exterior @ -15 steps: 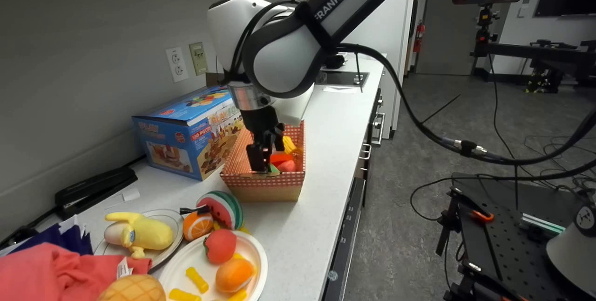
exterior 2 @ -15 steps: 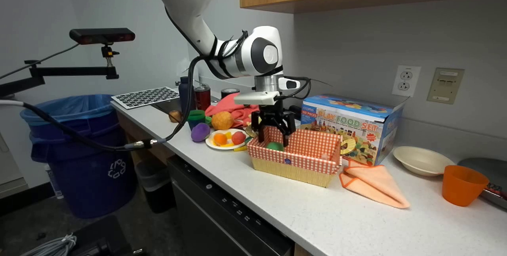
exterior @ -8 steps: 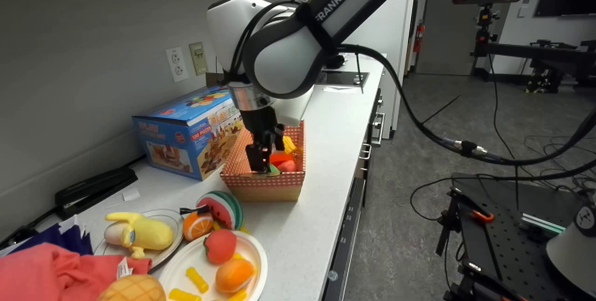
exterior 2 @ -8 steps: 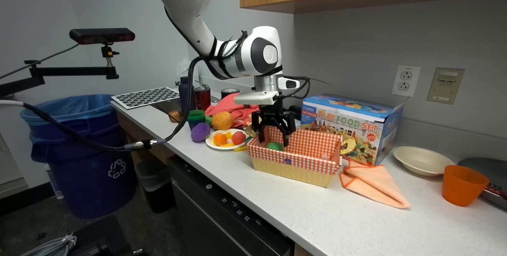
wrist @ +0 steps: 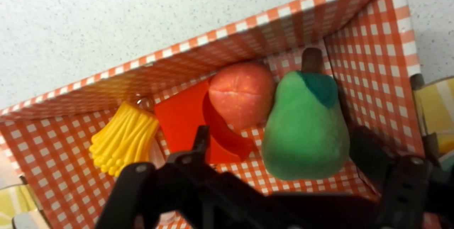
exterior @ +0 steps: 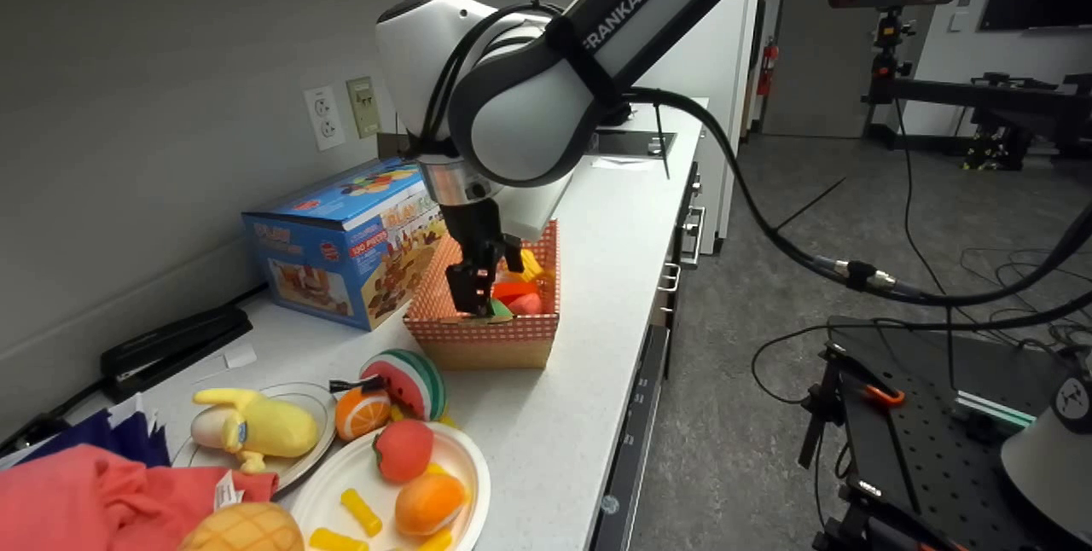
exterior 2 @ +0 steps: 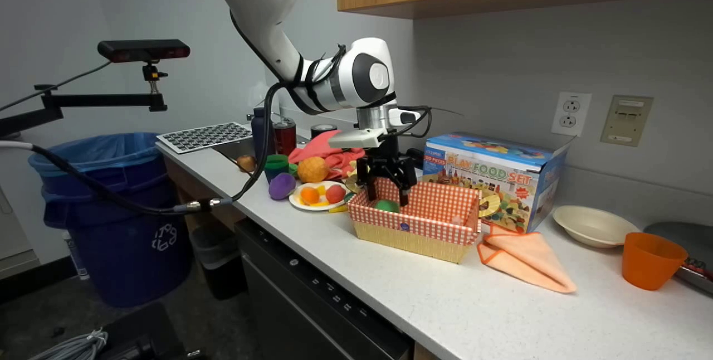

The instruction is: Remove the green plushy from the box and put it on the counter

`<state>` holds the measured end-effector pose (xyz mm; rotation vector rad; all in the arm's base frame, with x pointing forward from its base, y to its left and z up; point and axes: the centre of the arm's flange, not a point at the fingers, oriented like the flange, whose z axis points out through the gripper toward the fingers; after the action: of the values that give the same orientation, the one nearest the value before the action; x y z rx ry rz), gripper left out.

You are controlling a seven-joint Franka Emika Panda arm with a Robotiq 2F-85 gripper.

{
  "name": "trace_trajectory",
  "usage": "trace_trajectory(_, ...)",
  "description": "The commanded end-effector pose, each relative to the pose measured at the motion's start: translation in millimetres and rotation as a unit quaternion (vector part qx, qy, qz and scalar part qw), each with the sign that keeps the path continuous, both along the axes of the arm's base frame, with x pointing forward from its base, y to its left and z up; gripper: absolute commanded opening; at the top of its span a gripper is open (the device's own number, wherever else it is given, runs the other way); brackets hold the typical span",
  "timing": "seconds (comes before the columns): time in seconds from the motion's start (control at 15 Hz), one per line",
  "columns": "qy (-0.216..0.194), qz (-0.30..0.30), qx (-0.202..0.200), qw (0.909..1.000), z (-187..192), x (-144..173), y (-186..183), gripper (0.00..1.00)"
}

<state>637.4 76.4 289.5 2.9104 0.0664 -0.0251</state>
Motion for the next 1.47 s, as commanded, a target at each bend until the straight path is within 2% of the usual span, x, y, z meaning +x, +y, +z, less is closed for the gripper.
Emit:
trace_trajectory(0.0, 0.0, 0.0, 0.0, 1.0, 0.0, 0.0, -0.2, 1.0)
trace_trajectory(0.13, 0.0, -0.001, 0.0, 1.0, 0.0, 0.1, -0.4, 1.0)
trace_trajectory(0.33, 0.011, -0.002, 0.037, 0.9993, -1.6, -0.8, 4.4, 1.0)
trace_trajectory(0.53, 0.017, -0.001, 0.036, 0.9992, -1.6, -1.7, 4.6, 1.0)
trace_trajectory(0.8, 0.034, 0.014, 0.074, 0.9966, -2.0, -3.3, 8.2, 1.0)
trace_trajectory(1.0, 0.05, 0.024, 0.076, 0.9955, -2.5, -5.3, 8.6, 1.0)
trace_trajectory(1.2, 0.06, 0.019, 0.054, 0.9966, -3.2, -7.1, 6.1, 1.0)
trace_trajectory(1.4, 0.078, 0.017, 0.051, 0.9955, -3.8, -10.0, 4.5, 1.0)
